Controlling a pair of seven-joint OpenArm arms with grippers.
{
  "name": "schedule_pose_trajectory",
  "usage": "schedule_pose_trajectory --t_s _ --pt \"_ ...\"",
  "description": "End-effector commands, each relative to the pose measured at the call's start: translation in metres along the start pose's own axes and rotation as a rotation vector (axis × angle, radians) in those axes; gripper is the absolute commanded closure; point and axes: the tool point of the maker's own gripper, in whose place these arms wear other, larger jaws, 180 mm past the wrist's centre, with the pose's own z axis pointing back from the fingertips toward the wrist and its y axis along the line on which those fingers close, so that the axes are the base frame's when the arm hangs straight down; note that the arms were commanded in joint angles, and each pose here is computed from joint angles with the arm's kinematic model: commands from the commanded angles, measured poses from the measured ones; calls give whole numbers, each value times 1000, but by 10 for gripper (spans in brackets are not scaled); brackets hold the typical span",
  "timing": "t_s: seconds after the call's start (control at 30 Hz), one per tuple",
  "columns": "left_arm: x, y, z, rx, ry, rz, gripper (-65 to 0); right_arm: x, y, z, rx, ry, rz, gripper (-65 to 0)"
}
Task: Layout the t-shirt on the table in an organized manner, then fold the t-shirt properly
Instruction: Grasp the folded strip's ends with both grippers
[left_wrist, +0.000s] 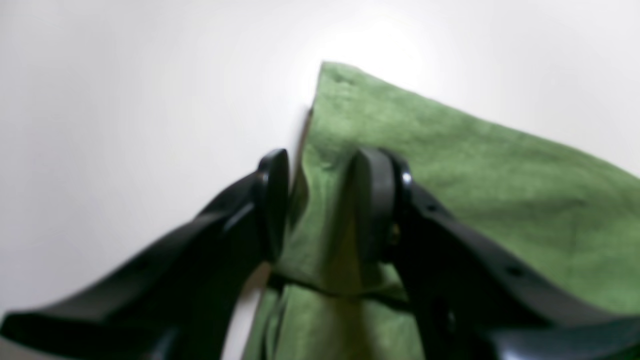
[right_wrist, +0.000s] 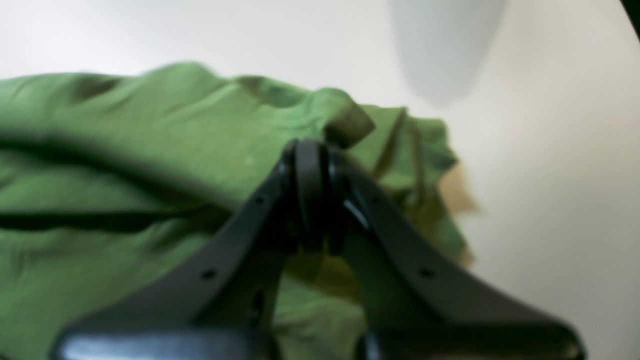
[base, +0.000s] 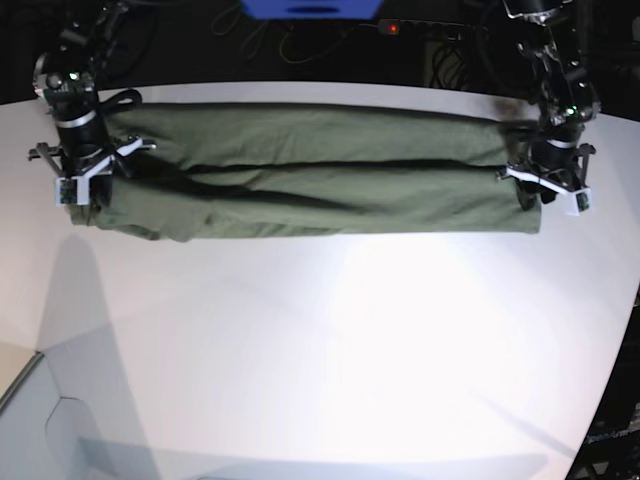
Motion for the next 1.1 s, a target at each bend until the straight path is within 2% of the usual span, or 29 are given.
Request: schedule_pose_trajectory --t_s 0.0,0.13,0.5,0.6,0.73,1.07 --pt "12 6 1 8 -35 -15 -221 13 -6 3 -19 -51 -8 0" --pt "9 8 -1 11 -23 -10 -221 11 -17 4 -47 -43 -16 0" --pt "4 14 -4 16 -5 -4 -230 -53 -1 -24 11 109 -124 0" --pt "4 15 -3 20 -7 -2 -322 -62 3 -30 22 132 -147 0" --pt "-9 16 -3 21 73 0 -451 -68 6 -31 28 146 -155 0" --pt "-18 -5 7 -8 85 16 -461 -61 17 -34 91 129 -135 0"
